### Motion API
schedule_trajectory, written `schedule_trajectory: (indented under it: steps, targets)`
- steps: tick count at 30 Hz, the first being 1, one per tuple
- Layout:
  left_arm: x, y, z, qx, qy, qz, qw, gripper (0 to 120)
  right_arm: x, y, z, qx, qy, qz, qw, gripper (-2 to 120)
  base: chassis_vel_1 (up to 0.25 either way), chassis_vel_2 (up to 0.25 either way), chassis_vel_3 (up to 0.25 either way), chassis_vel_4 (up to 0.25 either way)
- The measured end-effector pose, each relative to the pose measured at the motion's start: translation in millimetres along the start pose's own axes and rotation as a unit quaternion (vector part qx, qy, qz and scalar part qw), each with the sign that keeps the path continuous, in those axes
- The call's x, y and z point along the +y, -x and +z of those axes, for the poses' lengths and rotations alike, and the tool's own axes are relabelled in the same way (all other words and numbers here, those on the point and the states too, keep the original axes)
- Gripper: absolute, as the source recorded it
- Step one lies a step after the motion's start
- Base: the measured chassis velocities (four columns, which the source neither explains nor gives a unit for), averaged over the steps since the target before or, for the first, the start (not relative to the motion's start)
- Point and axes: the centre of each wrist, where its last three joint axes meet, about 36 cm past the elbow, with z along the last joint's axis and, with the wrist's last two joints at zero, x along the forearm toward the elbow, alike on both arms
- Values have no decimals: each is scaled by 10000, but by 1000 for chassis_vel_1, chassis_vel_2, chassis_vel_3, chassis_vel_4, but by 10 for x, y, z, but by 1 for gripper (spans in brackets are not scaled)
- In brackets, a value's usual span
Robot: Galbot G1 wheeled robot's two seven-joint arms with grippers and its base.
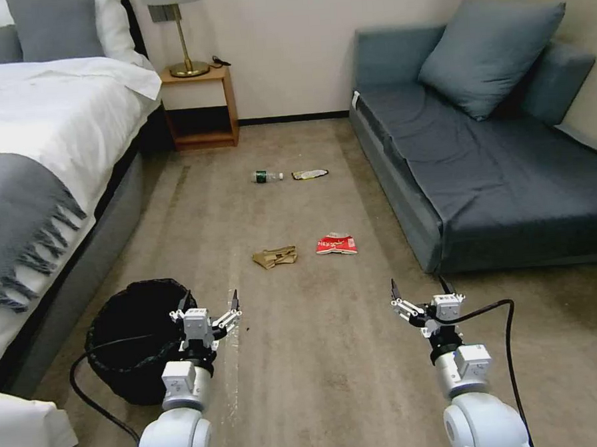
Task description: Pick up the trash bin, then pick up the garbage on the floor and place it into the trash bin.
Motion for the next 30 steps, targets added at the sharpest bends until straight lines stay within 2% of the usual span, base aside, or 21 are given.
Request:
schedule_trajectory:
  steps: [22, 26, 27, 30]
  targets:
    - [10, 1, -4, 3, -4, -4, 10000, 100, 0, 0, 0, 0, 2, 0, 10000, 100, 0, 0, 0, 0]
    - [198, 54, -129, -5, -196, -271, 9994, 100, -31, 16, -103, -3, 180, 15, 9998, 100, 0, 0, 0, 0]
    - [198, 54, -129, -5, -196, -271, 9994, 100, -31, 16, -103, -3, 180, 15, 9998, 100, 0, 0, 0, 0]
    - [385, 106, -275, -11, -404, -536, 9977, 100, -63, 32, -258, 15, 434, 7, 9991, 100, 0, 0, 0, 0]
